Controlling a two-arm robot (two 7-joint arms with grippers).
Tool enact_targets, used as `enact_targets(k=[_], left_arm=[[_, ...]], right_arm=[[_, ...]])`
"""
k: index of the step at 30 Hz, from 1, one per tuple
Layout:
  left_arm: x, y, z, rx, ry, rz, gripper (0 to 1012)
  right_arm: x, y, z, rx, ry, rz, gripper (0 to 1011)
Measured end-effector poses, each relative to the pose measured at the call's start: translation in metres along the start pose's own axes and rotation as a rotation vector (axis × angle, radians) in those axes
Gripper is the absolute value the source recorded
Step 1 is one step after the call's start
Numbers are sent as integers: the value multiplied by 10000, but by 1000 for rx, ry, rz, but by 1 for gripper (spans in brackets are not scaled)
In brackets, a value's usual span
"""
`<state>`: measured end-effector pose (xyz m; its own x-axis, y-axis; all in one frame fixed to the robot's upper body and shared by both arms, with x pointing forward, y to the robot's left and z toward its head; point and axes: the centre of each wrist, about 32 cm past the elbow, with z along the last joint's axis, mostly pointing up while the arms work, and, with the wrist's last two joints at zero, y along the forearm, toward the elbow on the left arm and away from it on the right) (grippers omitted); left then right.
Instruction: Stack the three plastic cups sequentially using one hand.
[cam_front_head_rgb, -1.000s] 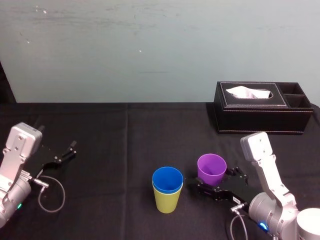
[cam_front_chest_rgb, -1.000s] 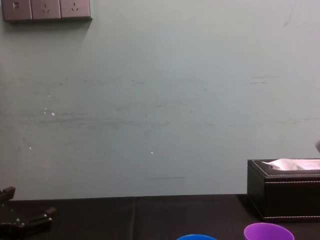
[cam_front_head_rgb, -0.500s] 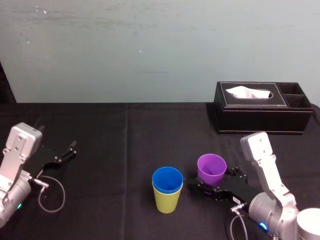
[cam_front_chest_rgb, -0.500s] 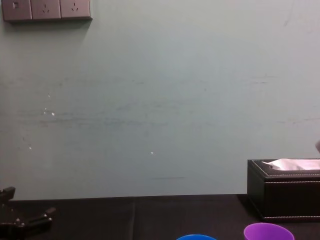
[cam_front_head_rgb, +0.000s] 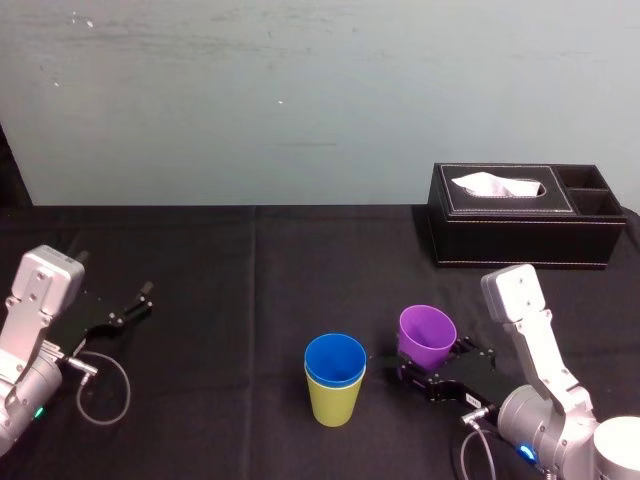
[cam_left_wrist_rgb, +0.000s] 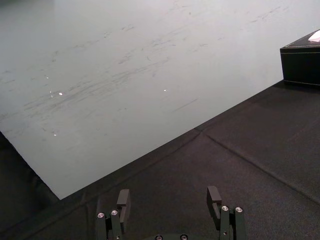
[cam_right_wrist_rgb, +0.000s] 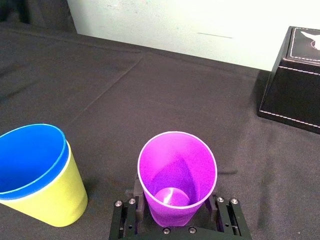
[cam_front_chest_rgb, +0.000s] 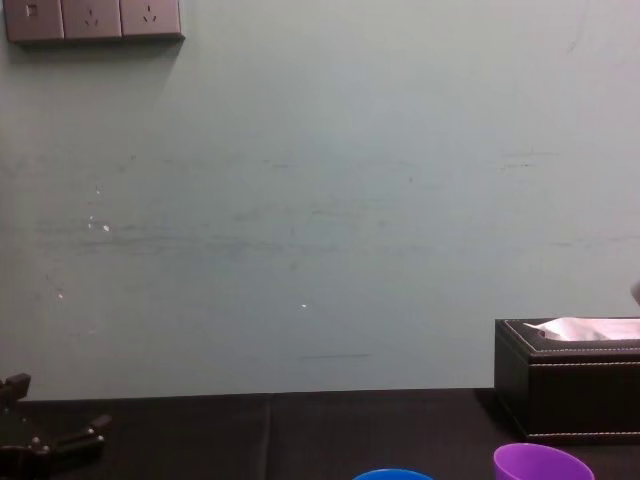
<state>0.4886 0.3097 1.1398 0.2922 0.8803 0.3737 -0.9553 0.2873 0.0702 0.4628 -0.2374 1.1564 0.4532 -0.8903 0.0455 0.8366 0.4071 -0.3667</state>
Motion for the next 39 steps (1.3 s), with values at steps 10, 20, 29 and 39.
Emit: enact_targets(k=[10, 20, 29, 39], left_arm=[[0, 0, 0, 0, 0, 0, 1000], [0, 0, 0, 0, 0, 0, 1000], [0, 0, 0, 0, 0, 0, 1000], [0, 0, 0, 0, 0, 0, 1000]], right_arm=[[48, -117, 136, 35, -56, 47, 716], [134, -322, 518, 93, -149, 168, 716], [248, -437, 890, 133, -189, 257, 716], [261, -444, 1073, 130, -199, 365, 716]])
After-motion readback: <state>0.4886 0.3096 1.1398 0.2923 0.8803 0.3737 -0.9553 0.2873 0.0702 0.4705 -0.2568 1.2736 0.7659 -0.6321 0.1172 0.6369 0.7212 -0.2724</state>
